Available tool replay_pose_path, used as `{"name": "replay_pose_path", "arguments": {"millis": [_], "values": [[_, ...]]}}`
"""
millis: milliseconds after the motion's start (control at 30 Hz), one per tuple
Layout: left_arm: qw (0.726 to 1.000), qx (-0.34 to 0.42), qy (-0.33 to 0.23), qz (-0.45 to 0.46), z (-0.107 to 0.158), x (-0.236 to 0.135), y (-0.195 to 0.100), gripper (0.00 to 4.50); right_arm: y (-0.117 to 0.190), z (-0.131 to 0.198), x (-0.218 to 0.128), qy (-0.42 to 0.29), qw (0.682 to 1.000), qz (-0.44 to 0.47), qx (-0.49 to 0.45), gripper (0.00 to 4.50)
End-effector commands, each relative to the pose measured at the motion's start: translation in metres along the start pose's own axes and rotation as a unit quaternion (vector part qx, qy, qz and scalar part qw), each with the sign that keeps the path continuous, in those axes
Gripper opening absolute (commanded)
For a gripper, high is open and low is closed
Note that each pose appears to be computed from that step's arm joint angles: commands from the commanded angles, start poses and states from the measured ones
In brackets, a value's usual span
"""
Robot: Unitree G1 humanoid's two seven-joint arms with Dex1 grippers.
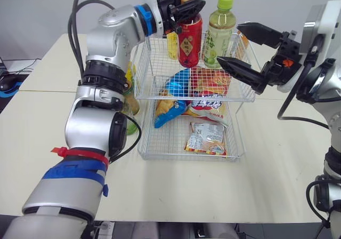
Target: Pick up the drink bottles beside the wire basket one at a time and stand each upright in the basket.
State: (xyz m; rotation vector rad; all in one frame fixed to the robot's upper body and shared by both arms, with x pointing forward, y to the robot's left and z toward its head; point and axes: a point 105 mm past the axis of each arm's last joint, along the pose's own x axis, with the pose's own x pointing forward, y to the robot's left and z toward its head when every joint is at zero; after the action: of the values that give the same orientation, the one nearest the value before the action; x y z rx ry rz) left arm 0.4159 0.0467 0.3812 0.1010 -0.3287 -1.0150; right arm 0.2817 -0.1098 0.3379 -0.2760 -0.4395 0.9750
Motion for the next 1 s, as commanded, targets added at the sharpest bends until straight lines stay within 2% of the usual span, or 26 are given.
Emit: {"name": "replay_pose_path", "arguments": {"millis": [33, 67, 133, 200, 367, 400, 600, 767, 867, 1000], "values": [[0.999, 0.025, -0.034, -0.013, 0.024, 0.004, -0.005, 1.37, -0.001, 0.014, -0.006, -0.020, 0.999, -0.012, -0.024, 4.50], [0.999, 0.027, -0.035, -0.019, 0.023, 0.005, -0.007, 1.37, -0.002, 0.015, -0.006, -0.021, 0.999, -0.013, -0.024, 4.50], [0.998, 0.024, -0.044, -0.035, 0.024, 0.007, -0.011, 2.11, -0.002, 0.015, -0.006, -0.021, 0.999, -0.013, -0.025, 4.50], [0.998, 0.028, -0.043, -0.037, 0.023, 0.007, -0.012, 2.63, -0.002, 0.015, -0.007, -0.020, 0.999, -0.013, -0.025, 4.50], [0.998, 0.031, -0.047, -0.018, 0.027, -0.002, -0.003, 4.27, -0.001, 0.015, -0.008, -0.018, 0.999, -0.010, -0.026, 4.50], [0.998, 0.034, -0.049, -0.011, 0.029, -0.006, 0.000, 4.48, -0.001, 0.015, -0.008, -0.018, 0.999, -0.009, -0.026, 4.50], [0.996, 0.054, -0.065, 0.017, 0.050, -0.040, 0.014, 4.48, -0.002, 0.014, -0.008, -0.017, 1.000, -0.004, -0.023, 4.50], [0.993, 0.081, -0.082, 0.036, 0.085, -0.091, 0.020, 4.48, -0.005, 0.013, -0.005, -0.014, 1.000, 0.000, -0.021, 4.50], [0.992, 0.089, -0.076, 0.047, 0.095, -0.114, 0.020, 4.48, -0.006, 0.013, -0.006, -0.012, 1.000, 0.000, -0.021, 4.50], [0.983, 0.100, -0.057, 0.139, 0.108, -0.183, 0.041, 4.48, -0.011, 0.015, -0.009, -0.009, 1.000, -0.008, -0.025, 4.50]]}}
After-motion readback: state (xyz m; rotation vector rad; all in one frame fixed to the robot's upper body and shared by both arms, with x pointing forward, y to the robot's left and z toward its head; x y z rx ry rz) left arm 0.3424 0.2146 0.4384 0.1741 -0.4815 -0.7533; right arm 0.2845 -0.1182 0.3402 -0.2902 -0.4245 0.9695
